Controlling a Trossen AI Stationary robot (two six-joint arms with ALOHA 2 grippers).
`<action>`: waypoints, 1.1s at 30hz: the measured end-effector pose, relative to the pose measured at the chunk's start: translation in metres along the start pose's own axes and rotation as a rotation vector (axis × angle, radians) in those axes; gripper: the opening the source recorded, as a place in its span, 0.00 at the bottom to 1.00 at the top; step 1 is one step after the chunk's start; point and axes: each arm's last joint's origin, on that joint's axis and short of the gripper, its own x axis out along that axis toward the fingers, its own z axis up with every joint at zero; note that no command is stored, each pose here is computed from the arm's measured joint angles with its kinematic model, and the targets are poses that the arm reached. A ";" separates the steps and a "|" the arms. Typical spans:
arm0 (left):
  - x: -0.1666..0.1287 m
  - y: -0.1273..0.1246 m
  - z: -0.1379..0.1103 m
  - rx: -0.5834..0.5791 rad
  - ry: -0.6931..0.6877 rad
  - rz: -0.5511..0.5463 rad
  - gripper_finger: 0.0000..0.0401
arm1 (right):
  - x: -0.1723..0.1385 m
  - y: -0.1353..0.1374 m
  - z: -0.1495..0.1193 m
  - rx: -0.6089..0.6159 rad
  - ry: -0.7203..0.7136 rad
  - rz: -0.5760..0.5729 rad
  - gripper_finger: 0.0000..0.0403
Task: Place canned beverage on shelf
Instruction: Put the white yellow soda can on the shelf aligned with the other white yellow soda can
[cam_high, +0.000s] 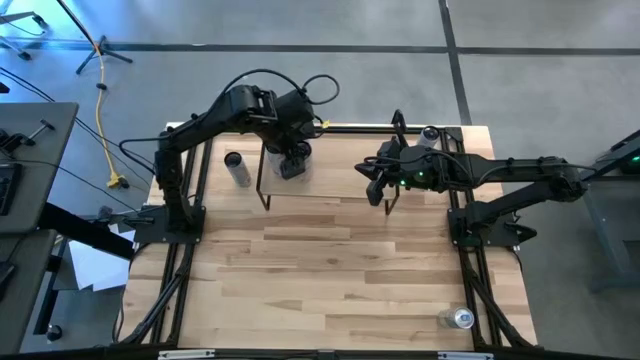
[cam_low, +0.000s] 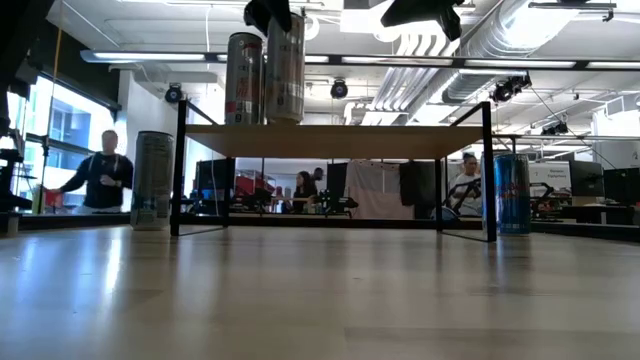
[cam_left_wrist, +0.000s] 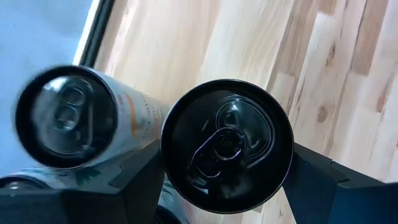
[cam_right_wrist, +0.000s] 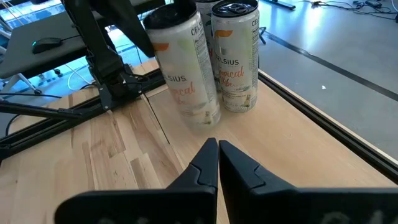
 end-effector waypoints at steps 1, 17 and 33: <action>0.003 0.000 -0.001 -0.001 0.017 0.000 0.65 | 0.000 0.000 0.000 0.000 0.000 0.000 0.00; 0.022 -0.003 -0.001 0.001 0.059 0.001 0.65 | -0.001 0.003 -0.001 0.014 0.005 0.015 0.00; 0.022 -0.003 -0.001 0.001 0.059 0.002 0.75 | 0.000 0.003 -0.001 0.015 0.006 0.015 0.00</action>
